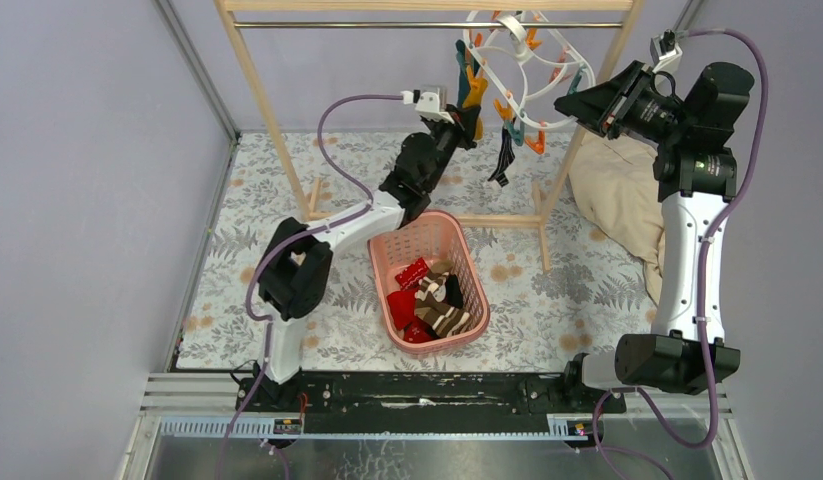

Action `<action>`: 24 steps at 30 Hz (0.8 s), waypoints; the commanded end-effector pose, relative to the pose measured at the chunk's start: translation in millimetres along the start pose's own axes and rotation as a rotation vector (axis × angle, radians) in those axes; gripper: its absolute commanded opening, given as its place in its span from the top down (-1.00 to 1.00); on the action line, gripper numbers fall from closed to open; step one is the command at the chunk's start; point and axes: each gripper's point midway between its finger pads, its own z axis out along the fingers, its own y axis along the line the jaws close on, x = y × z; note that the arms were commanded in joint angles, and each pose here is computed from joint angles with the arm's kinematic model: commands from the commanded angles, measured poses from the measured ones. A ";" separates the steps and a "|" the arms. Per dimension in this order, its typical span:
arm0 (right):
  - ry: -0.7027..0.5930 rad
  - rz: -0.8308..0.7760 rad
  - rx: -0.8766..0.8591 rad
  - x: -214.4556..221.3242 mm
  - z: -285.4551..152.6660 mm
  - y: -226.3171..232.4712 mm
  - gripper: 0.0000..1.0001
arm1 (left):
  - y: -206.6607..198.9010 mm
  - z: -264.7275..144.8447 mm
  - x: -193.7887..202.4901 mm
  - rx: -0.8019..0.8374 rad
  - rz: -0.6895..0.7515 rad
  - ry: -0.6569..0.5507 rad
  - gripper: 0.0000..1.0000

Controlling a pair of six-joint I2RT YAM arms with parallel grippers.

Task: Remove the socks clipped to the hanger
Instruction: Remove the sock from the hanger.

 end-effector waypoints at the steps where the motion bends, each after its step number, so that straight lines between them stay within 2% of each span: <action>1: 0.014 -0.120 -0.084 4.7 -11.0 31.9 0.59 | -5.1 -19.0 -42.3 0.008 0.025 -0.036 1.00; 4: -0.002 -0.118 -0.073 -3.3 -7.7 28.8 0.57 | -2.4 -40.0 -55.9 0.000 0.060 -0.029 1.00; 8: -0.015 -0.104 -0.061 -16.8 0.0 21.4 0.39 | -1.5 -64.9 -78.8 -0.006 0.081 -0.039 1.00; 12: -0.024 -0.114 -0.043 -24.6 0.3 21.5 -0.14 | -0.5 -86.3 -95.9 -0.013 0.096 -0.037 1.00; 14: -0.039 -0.136 -0.033 -26.1 -2.9 27.1 -0.47 | -1.1 -95.4 -104.5 -0.014 0.099 -0.042 1.00; 15: -0.045 -0.148 -0.026 -26.1 -4.7 29.6 -0.55 | -1.3 -99.0 -108.1 -0.015 0.100 -0.042 1.00; 19: -0.082 -0.224 0.054 -24.4 -15.6 34.0 -0.62 | -1.2 -112.3 -121.2 -0.022 0.107 -0.038 1.00; 24: -0.179 -0.360 0.312 -25.3 -43.0 10.0 -0.63 | -4.0 -125.9 -135.0 -0.022 0.093 -0.031 1.00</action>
